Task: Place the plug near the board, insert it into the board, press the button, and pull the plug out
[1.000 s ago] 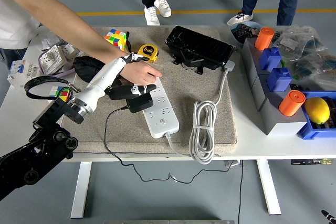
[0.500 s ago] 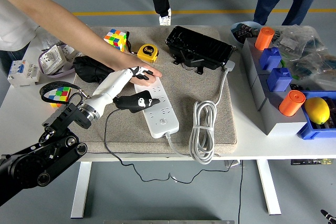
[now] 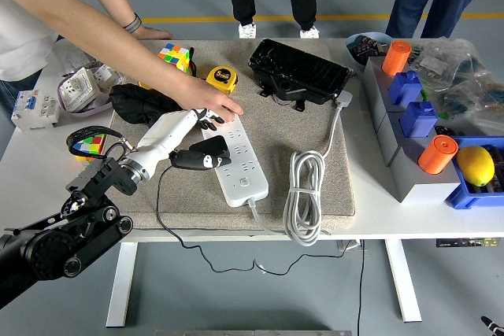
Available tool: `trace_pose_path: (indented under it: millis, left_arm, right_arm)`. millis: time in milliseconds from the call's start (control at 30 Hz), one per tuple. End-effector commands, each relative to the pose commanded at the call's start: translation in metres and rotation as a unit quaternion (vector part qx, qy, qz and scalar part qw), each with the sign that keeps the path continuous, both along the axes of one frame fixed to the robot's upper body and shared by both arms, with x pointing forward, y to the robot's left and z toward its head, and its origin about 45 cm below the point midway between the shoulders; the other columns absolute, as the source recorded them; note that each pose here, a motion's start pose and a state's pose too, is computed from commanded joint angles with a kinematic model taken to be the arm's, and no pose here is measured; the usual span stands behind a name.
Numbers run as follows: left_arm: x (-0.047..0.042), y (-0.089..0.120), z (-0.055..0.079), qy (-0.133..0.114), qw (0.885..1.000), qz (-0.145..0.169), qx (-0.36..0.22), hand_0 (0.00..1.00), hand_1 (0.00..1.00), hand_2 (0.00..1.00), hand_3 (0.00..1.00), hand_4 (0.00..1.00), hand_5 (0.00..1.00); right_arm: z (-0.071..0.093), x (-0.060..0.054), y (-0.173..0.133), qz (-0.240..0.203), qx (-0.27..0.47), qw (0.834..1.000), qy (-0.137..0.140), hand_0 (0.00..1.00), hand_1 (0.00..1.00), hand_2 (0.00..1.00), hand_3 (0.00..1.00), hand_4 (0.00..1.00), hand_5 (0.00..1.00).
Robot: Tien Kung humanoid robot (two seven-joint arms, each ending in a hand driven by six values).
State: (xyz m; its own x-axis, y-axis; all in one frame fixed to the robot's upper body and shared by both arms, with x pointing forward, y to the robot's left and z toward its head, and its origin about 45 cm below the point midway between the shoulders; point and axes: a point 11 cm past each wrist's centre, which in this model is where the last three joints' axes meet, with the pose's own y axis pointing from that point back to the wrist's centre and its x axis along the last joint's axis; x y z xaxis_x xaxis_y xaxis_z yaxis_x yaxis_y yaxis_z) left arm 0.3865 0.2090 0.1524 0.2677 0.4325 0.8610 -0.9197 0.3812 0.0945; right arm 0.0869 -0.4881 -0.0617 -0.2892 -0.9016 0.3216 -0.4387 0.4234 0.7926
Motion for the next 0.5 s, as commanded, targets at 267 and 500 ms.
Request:
trace_pose_path:
  millis: [267,500]
  left_arm:
    - [0.0016,0.007,-0.007,0.006,1.000,0.010,0.011,0.616,0.634,0.633,0.683,0.998,0.414]
    - [0.0031,0.010,-0.012,0.017,1.000,0.019,0.015,0.587,0.621,0.623,0.682,0.998,0.421]
  right_arm:
    - [0.000,-0.001,0.000,0.002,0.000,1.000,0.001,0.606,0.621,0.621,0.549,0.992,0.403]
    - [0.000,0.000,0.000,0.004,-0.001,1.000,0.001,0.605,0.621,0.622,0.550,0.991,0.403]
